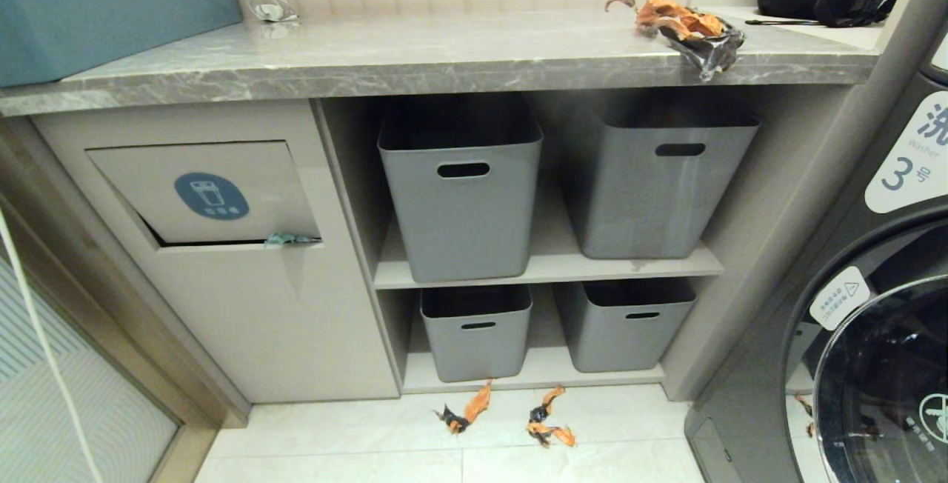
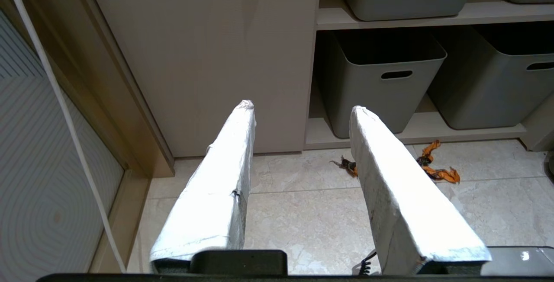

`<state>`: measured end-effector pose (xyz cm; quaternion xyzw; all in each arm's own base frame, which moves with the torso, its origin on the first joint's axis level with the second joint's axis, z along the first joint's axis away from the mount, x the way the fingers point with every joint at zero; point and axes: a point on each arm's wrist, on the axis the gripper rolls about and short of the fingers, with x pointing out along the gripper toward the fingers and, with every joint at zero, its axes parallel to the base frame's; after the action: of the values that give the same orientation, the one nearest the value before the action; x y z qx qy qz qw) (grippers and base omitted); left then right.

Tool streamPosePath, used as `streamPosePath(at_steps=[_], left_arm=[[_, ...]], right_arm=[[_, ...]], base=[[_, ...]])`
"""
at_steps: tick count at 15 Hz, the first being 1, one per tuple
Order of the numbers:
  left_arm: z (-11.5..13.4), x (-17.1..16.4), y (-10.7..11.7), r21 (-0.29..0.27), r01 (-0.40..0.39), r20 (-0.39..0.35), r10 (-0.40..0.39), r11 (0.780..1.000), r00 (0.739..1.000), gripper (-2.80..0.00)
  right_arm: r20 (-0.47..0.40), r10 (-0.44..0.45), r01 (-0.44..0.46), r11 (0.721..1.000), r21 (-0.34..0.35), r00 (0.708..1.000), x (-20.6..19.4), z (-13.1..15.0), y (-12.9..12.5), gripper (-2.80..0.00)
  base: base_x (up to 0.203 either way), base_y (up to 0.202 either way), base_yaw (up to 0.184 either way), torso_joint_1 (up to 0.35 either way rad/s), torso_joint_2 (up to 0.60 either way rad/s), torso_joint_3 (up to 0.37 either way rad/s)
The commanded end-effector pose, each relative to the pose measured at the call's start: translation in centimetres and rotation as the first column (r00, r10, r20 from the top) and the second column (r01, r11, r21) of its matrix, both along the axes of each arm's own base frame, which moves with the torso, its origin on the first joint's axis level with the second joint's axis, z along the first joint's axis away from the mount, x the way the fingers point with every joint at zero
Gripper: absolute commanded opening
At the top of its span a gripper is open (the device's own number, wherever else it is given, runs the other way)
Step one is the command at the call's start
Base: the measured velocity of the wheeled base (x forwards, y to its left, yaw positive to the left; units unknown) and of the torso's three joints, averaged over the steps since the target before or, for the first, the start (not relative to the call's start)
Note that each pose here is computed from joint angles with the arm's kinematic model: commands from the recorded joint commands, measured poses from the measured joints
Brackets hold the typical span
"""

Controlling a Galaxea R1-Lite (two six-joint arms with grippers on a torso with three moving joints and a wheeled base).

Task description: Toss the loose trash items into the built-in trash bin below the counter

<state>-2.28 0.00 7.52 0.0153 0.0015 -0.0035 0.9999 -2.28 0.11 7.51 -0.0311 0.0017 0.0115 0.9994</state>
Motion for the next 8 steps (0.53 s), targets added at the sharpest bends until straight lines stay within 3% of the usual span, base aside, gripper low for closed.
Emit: streamPosePath(at_steps=[1, 8], left_arm=[[0.00, 0.00, 0.00, 0.000, 0.001, 0.000, -0.001, 1.000, 1.000, -2.80], [-0.02, 0.00, -0.01, 0.031, 0.004, -0.001, -0.004, 0.999, 1.000, -2.80]], right_arm=[[0.003, 0.002, -0.002, 1.000, -0.002, 1.000, -0.01, 0.00, 0.00, -2.80], [0.003, 0.000, 0.000, 1.000, -0.001, 1.000, -0.01, 0.00, 0.00, -2.80]], base=[[0.000, 0.000, 0.000, 0.000, 0.00, 0.000], [0.000, 0.000, 0.000, 0.000, 0.00, 0.000]])
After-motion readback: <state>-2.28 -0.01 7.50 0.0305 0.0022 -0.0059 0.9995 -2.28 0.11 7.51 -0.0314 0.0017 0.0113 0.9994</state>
